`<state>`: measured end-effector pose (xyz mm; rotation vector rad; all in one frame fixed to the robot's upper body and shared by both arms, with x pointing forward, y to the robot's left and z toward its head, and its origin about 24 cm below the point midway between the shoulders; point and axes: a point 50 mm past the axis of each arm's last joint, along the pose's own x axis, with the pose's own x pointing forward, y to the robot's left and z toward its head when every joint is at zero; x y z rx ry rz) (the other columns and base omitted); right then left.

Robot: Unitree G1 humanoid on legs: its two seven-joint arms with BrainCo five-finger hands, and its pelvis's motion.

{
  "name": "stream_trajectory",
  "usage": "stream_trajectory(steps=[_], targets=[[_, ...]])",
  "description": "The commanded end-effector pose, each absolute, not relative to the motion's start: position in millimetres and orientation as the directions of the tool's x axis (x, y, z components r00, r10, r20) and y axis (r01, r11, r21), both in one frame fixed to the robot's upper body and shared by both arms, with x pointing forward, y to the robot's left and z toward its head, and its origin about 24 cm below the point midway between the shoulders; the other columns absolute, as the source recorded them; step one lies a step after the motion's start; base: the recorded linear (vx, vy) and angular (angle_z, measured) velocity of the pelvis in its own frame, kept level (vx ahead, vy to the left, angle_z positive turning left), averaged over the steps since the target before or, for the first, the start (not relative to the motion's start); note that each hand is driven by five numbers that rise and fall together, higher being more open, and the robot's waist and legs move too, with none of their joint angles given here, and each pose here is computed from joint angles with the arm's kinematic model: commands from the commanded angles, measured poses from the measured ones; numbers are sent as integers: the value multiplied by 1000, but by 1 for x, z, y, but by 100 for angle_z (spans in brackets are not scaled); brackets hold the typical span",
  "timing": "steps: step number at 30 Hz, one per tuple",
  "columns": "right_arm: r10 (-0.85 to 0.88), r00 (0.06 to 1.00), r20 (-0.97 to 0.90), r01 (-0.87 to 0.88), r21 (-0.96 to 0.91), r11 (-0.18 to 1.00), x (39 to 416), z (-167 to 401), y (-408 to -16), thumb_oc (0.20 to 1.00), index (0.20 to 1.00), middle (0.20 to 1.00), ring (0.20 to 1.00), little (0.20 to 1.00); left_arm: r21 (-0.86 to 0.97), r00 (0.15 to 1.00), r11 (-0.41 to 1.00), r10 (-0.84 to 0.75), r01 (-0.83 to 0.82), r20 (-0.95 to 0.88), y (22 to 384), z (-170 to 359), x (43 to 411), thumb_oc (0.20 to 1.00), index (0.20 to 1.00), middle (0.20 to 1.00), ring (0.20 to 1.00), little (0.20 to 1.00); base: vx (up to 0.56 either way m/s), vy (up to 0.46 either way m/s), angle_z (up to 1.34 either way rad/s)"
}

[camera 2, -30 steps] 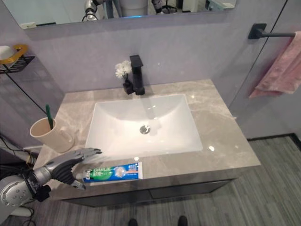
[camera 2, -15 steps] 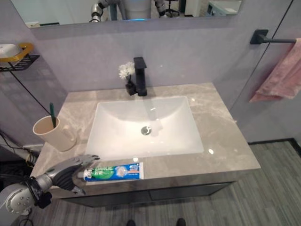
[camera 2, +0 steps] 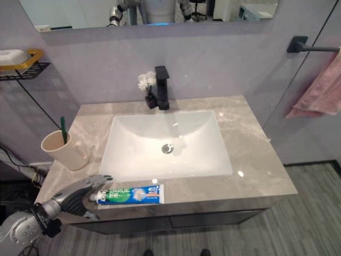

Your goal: Put brush and paste in cup on sink, flatten towel.

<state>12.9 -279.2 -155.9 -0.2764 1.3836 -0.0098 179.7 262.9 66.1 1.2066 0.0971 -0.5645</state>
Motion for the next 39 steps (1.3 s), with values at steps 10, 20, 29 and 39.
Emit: stream_trajectory(steps=[10, 20, 29, 39], targets=[[-160, 222, -962, -155, -197, 968, 31, -158, -272, 1000, 1000, 1000, 1000, 1000, 847, 891, 347, -361, 403, -276, 257, 72, 190, 1000, 1000, 1000, 1000, 1000, 0, 0, 0], [-152, 212, -965, -162, -188, 969, 28, -159, -270, 1000, 1000, 1000, 1000, 1000, 839, 889, 366, -376, 403, -263, 251, 69, 194, 1000, 1000, 1000, 1000, 1000, 0, -5, -2], [-152, 214, -965, -173, -190, 966, 29, -160, -268, 1000, 1000, 1000, 1000, 1000, 844, 869, 338, -419, 417, -262, 241, 68, 200, 1000, 1000, 1000, 1000, 1000, 0, 0, 0], [-158, 217, -963, -167, -197, 966, 30, -160, -268, 1000, 1000, 1000, 1000, 1000, 849, 853, 298, -438, 436, -284, 236, 63, 202, 200, 200, 200, 200, 200, 0, -3, -1]])
